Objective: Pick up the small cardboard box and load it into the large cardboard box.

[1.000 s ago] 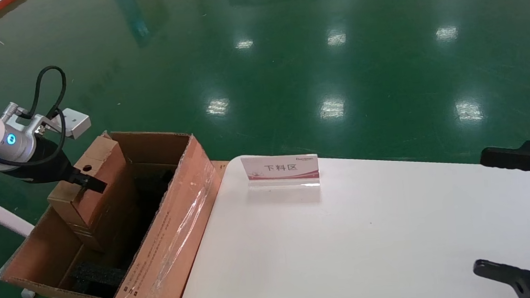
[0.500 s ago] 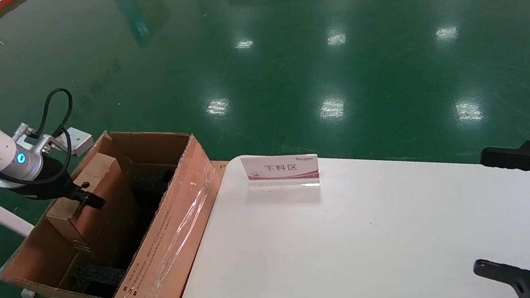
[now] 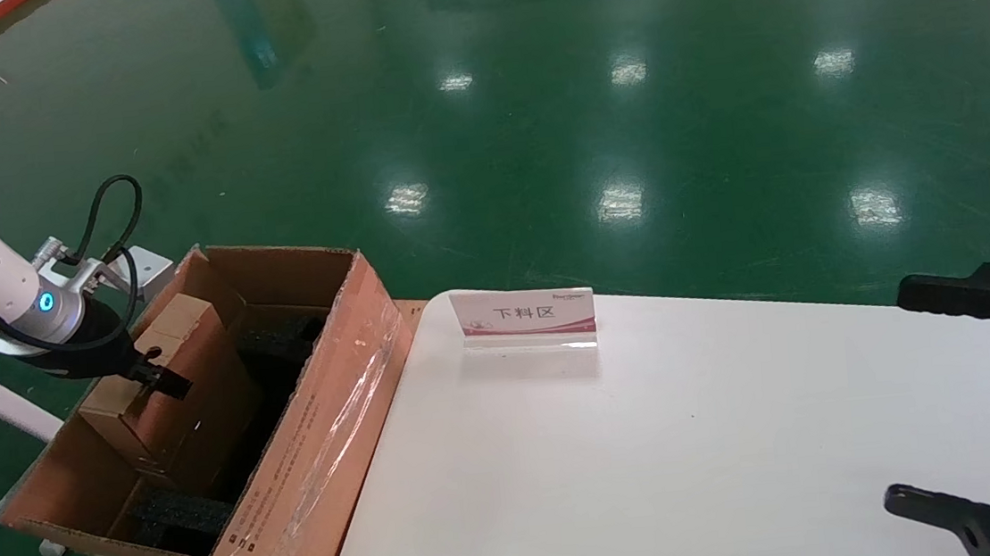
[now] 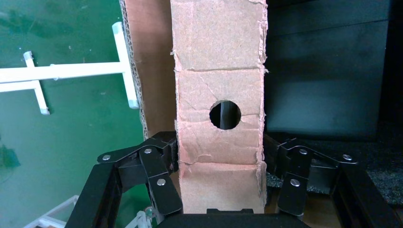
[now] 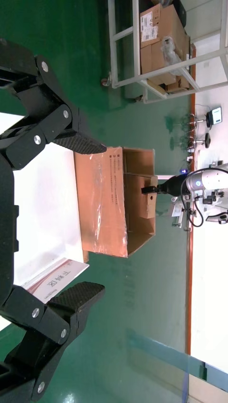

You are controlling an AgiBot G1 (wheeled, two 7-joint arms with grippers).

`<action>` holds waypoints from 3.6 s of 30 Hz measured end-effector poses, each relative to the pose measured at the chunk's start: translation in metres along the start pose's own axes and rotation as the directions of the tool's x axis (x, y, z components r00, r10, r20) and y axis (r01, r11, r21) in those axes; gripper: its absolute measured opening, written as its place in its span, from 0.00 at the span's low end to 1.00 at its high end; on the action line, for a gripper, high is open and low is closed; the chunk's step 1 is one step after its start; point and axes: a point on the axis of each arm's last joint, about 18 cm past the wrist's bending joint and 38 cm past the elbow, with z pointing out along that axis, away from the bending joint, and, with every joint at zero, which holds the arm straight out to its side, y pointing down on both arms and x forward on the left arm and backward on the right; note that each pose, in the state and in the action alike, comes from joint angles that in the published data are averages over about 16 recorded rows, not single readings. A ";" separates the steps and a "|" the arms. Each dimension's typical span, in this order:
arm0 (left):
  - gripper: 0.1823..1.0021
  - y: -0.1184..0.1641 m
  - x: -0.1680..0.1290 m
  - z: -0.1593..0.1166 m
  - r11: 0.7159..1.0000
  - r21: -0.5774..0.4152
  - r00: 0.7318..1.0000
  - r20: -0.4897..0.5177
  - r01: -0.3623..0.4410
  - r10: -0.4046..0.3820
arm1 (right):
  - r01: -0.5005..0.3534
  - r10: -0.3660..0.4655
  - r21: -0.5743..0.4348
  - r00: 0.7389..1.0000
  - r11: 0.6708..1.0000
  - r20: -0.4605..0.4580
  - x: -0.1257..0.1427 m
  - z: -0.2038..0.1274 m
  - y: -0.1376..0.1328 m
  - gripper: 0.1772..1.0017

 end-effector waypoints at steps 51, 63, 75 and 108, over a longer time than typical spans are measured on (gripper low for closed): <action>0.99 -0.023 0.058 -0.112 0.819 0.550 0.894 -0.269 -0.162 0.358 | 0.000 0.000 0.000 1.000 1.000 0.000 0.000 0.000 0.000 1.00; 1.00 -0.022 0.076 -0.135 0.738 0.650 0.831 -0.300 -0.183 0.469 | 0.000 0.000 0.000 1.000 1.000 0.000 0.000 0.000 0.000 1.00; 1.00 -0.032 0.118 -0.148 0.650 0.732 0.708 -0.349 -0.203 0.614 | 0.000 0.000 0.000 1.000 1.000 0.000 0.000 0.000 0.000 1.00; 1.00 -0.012 0.203 -0.182 0.313 0.946 0.325 -0.324 0.086 0.888 | 0.000 0.000 0.000 1.000 1.000 0.000 0.000 0.000 0.000 1.00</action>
